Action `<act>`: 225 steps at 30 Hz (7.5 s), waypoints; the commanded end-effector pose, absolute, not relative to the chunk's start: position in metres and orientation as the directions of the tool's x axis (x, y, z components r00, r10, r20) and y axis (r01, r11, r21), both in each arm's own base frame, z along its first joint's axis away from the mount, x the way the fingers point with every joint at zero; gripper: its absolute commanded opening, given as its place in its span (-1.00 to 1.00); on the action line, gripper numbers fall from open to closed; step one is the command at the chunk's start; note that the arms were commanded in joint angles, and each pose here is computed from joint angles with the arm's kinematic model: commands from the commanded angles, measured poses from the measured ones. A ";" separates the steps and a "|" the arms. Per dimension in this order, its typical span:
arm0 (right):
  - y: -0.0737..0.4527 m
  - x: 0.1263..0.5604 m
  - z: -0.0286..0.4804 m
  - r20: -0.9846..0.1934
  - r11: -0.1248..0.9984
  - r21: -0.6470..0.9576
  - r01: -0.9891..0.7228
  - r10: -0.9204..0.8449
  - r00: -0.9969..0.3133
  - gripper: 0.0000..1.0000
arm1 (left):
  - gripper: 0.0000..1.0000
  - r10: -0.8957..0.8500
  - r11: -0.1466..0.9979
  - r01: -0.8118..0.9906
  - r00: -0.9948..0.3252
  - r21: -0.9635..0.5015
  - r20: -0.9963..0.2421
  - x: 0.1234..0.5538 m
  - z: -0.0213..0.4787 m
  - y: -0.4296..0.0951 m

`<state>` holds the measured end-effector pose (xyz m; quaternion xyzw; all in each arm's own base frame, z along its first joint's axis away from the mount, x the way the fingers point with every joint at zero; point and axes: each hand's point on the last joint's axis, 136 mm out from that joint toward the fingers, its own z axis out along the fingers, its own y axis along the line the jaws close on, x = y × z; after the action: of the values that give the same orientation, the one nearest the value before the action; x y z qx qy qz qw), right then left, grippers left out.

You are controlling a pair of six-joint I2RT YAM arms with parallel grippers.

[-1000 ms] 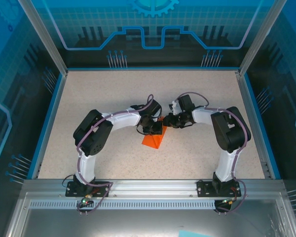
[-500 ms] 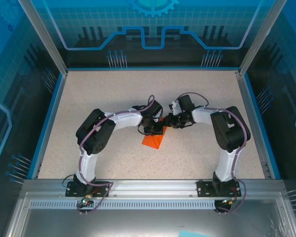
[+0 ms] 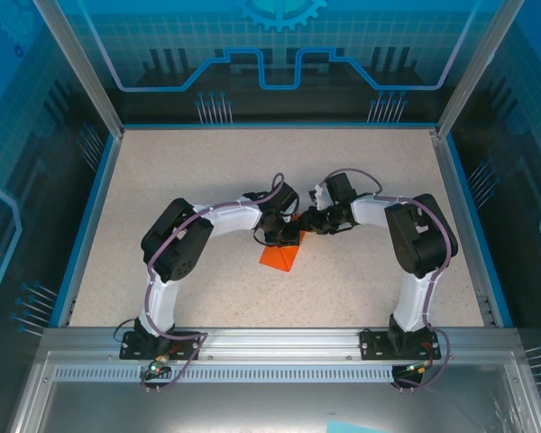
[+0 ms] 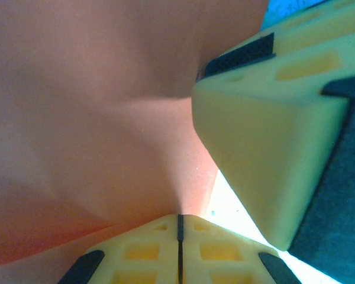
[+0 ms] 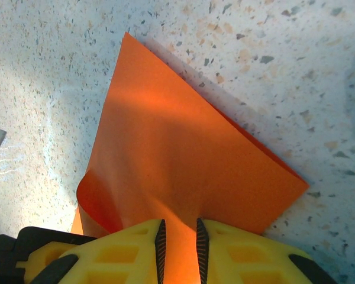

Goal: Fold a paper plane with a square sheet of paper (pick it up from the middle)
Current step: Fold the triangle a second time at the center of the table.

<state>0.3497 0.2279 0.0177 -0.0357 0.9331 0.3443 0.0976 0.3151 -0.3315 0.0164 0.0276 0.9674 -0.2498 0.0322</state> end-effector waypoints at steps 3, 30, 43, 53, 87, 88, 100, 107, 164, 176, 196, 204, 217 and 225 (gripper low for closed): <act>0.222 0.349 0.013 -0.183 0.764 0.634 -0.119 -0.002 -0.983 -0.51 | -0.83 0.071 0.885 0.088 -0.996 -0.456 -0.055 0.311 0.004 -0.332; 0.188 0.314 0.046 -0.218 0.761 0.640 -0.108 0.045 -0.975 -0.43 | -0.27 0.091 0.861 0.094 -0.995 -0.500 -0.029 0.302 -0.011 -0.334; 0.221 0.259 0.051 -0.127 0.624 0.779 -0.065 0.055 -0.990 -0.58 | -0.14 0.070 0.841 0.057 -0.998 -0.539 0.004 0.300 -0.007 -0.333; 0.255 0.238 0.049 -0.101 0.600 0.799 -0.037 0.073 -0.992 -0.83 | -0.08 0.044 0.839 0.025 -0.999 -0.544 0.023 0.303 -0.008 -0.329; 0.265 0.213 0.008 -0.052 0.682 0.729 0.052 0.132 -0.990 -0.95 | -0.05 0.012 0.824 -0.029 -0.998 -0.567 0.070 0.304 -0.021 -0.325; 0.265 0.212 0.007 -0.053 0.687 0.725 0.050 0.128 -0.990 -0.95 | -0.05 0.014 0.823 -0.028 -0.997 -0.568 0.070 0.304 -0.020 -0.325; 0.258 0.205 -0.001 -0.054 0.713 0.700 0.045 0.115 -0.992 -0.94 | -0.04 0.037 0.793 -0.016 -0.997 -0.609 0.074 0.304 -0.014 -0.334; 0.258 0.208 0.019 -0.112 0.688 0.726 0.000 0.118 -0.987 -0.93 | -0.04 0.037 0.781 -0.022 -0.996 -0.624 0.081 0.304 -0.014 -0.337; 0.221 0.182 -0.041 -0.040 0.867 0.487 0.104 0.141 -0.989 -0.95 | 0.00 0.022 0.697 0.008 -1.000 -0.717 0.010 0.354 0.048 -0.347; 0.230 0.186 -0.035 -0.041 0.844 0.528 0.095 0.138 -0.990 -0.96 | 0.01 0.055 0.701 0.090 -0.996 -0.708 -0.073 0.361 0.100 -0.319; 0.234 0.191 -0.029 -0.048 0.832 0.549 0.080 0.127 -0.991 -0.95 | -0.22 0.067 0.668 0.016 -0.997 -0.744 0.039 0.304 0.041 -0.325; 0.232 0.191 -0.030 -0.043 0.836 0.543 0.080 0.123 -0.991 -0.95 | -0.27 0.073 0.712 0.017 -0.996 -0.702 0.050 0.305 0.022 -0.318; 0.228 0.187 -0.029 -0.047 0.840 0.538 0.071 0.114 -0.992 -0.96 | -0.25 0.064 0.755 0.036 -0.998 -0.655 0.020 0.324 0.010 -0.312; 0.226 0.186 -0.029 -0.046 0.847 0.528 0.059 0.098 -0.994 -0.96 | -0.24 0.053 0.772 0.024 -0.998 -0.636 0.026 0.332 0.003 -0.299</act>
<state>0.2318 0.2573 0.0096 0.0354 0.9285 0.3472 0.1265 0.3129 -0.3187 0.0235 0.0285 0.9262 -0.3736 -0.0420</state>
